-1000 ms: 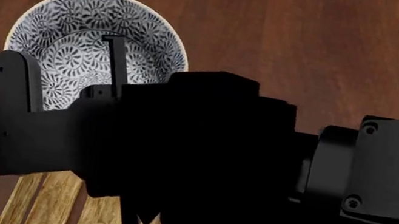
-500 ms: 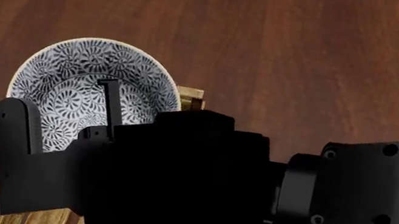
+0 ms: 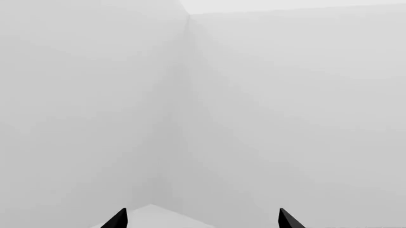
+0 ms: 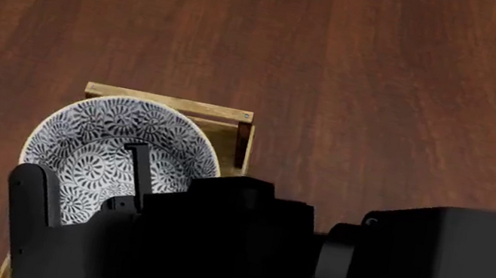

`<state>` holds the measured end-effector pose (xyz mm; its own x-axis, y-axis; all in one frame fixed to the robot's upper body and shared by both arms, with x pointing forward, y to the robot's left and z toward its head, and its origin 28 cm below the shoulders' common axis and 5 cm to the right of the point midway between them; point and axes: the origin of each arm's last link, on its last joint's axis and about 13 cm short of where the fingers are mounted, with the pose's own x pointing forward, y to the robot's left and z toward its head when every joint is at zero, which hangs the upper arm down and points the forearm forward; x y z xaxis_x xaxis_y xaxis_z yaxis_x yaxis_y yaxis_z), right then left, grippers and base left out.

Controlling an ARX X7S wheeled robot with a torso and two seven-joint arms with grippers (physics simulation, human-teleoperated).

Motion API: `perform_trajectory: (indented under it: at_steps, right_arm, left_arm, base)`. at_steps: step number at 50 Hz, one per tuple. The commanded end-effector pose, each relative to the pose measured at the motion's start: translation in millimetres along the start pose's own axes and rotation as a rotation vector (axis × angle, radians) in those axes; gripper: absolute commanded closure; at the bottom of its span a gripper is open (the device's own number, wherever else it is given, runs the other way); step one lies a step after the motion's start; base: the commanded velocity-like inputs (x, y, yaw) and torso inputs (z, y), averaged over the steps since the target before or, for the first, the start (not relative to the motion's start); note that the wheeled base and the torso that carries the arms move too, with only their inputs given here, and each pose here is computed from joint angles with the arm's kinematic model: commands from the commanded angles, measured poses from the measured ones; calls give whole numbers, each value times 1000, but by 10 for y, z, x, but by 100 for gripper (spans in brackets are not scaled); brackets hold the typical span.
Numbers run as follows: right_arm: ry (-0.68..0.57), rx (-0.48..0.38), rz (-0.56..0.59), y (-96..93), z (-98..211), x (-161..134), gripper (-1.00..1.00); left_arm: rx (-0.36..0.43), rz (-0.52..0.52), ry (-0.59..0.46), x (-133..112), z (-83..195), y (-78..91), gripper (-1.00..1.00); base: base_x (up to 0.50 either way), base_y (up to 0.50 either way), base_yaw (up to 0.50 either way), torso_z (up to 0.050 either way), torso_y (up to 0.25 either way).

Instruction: Stack the left bowl on the right bowl and place them in the tray.

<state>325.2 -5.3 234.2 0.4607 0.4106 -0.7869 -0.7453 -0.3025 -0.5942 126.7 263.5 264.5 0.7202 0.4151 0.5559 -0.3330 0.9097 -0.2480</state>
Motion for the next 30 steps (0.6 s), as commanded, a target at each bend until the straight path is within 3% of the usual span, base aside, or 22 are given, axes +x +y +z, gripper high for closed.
perform_trajectory:
  at_steps: [1,30]
  right_arm:
    - [7,-12,-16,28,-53,95,100]
    - [2,42,53,261,-211,341,100]
  left_arm:
    - [6,-2,3,-5,3,-3,-100]
    - [22,-1,8,-6,19,-12,-100]
  base:
    - [0,0,0,0,0]
    - [0,0,0,0,1]
